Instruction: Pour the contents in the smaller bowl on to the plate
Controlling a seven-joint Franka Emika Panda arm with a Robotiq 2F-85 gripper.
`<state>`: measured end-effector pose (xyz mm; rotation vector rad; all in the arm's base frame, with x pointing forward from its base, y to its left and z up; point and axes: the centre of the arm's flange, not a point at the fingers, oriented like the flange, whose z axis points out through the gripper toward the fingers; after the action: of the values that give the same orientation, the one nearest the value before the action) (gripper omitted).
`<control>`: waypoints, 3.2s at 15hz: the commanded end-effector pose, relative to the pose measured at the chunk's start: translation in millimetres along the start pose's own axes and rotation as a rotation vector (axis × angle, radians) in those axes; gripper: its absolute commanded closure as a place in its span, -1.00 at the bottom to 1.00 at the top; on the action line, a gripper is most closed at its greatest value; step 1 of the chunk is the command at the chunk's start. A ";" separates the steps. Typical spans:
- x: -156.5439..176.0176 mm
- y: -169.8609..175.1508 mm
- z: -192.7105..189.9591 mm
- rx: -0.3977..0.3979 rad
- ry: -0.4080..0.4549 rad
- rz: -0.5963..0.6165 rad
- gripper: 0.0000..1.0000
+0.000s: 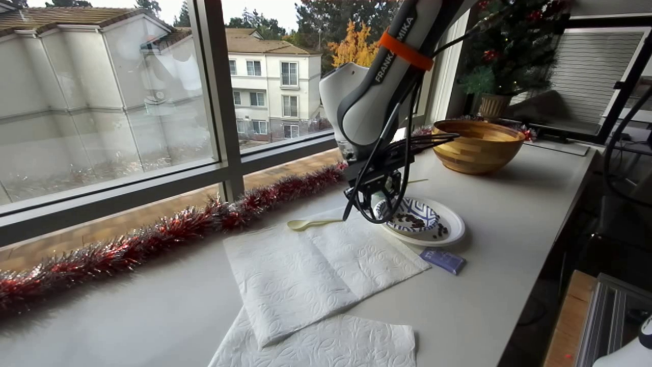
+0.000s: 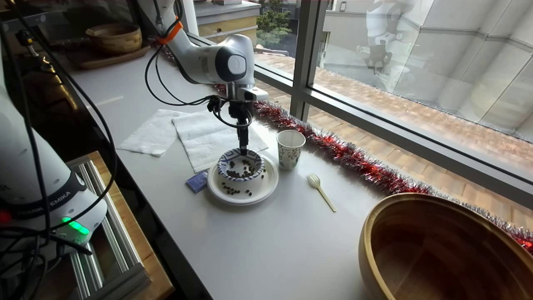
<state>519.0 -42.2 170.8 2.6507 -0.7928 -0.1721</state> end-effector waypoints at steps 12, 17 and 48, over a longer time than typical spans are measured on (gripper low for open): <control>2.1 -0.2 15.0 -0.032 -0.022 -0.012 0.80; 1.4 3.8 11.8 -0.035 -0.021 -0.012 0.96; -10.7 26.1 7.3 0.079 0.024 -0.117 0.98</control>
<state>483.1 -67.6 191.9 2.7594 -0.6422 -0.1570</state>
